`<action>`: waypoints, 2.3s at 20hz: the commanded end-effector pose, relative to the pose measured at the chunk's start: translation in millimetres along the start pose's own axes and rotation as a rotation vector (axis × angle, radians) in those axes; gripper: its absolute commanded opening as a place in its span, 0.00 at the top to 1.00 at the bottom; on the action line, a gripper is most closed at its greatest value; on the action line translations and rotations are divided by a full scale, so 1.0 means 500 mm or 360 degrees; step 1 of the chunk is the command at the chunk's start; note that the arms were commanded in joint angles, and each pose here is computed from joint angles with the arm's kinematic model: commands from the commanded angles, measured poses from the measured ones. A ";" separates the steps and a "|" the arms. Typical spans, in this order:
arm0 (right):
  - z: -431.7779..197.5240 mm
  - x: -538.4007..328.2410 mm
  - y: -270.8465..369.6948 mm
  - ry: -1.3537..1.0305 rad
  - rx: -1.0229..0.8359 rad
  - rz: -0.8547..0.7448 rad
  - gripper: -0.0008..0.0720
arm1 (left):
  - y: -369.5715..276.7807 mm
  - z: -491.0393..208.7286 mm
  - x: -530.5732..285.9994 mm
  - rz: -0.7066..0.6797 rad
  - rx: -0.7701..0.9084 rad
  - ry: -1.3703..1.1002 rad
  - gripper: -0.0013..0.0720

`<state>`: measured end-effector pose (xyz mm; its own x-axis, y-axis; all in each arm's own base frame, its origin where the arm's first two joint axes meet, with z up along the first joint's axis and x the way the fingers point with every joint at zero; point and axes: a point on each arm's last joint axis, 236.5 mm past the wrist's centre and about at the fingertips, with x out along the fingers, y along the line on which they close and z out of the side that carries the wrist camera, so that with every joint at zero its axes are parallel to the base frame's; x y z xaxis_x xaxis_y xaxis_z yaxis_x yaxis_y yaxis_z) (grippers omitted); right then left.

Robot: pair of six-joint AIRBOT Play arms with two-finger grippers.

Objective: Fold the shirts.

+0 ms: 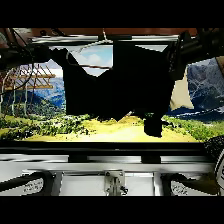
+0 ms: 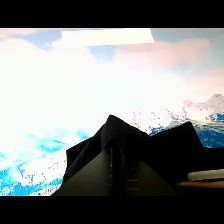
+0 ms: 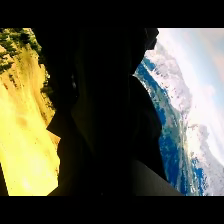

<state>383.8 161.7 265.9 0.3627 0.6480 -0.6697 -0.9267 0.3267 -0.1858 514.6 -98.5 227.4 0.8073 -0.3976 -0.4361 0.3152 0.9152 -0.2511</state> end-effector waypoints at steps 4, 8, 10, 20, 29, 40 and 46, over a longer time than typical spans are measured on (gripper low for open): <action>-0.003 0.000 0.001 0.0012 0.0038 0.0003 0.89 | -0.072 0.055 -0.033 -0.0057 0.0090 -0.0158 0.90; -0.023 0.010 0.021 0.0123 0.0052 0.0044 0.89 | -0.161 0.137 -0.071 -0.0144 0.0170 -0.0362 0.90; -0.027 0.025 0.025 0.0195 0.0021 0.0024 0.89 | -0.208 0.182 -0.107 -0.0200 0.0219 -0.0454 0.90; 0.036 0.032 -0.077 -0.0056 0.0448 -0.0301 0.89 | -0.366 0.214 -0.395 -0.0398 0.0475 -0.0595 0.90; 0.140 -0.011 -0.091 -0.0400 0.0465 -0.0374 0.89 | -0.349 0.014 -0.341 -0.0459 0.0445 0.0026 0.90; 0.244 -0.158 0.006 -0.0636 0.0270 -0.0446 0.89 | -0.360 0.069 -0.256 -0.0437 0.0588 -0.0243 0.30; 0.308 -0.259 0.055 -0.0836 0.0177 -0.0558 0.89 | -0.375 0.262 -0.372 -0.0317 0.0624 -0.0797 0.32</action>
<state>344.8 193.3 430.3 0.6536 0.7247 -0.2183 -0.7567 0.6193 -0.2096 371.1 -198.1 421.6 0.7879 -0.6090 -0.0911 0.6148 0.7864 0.0596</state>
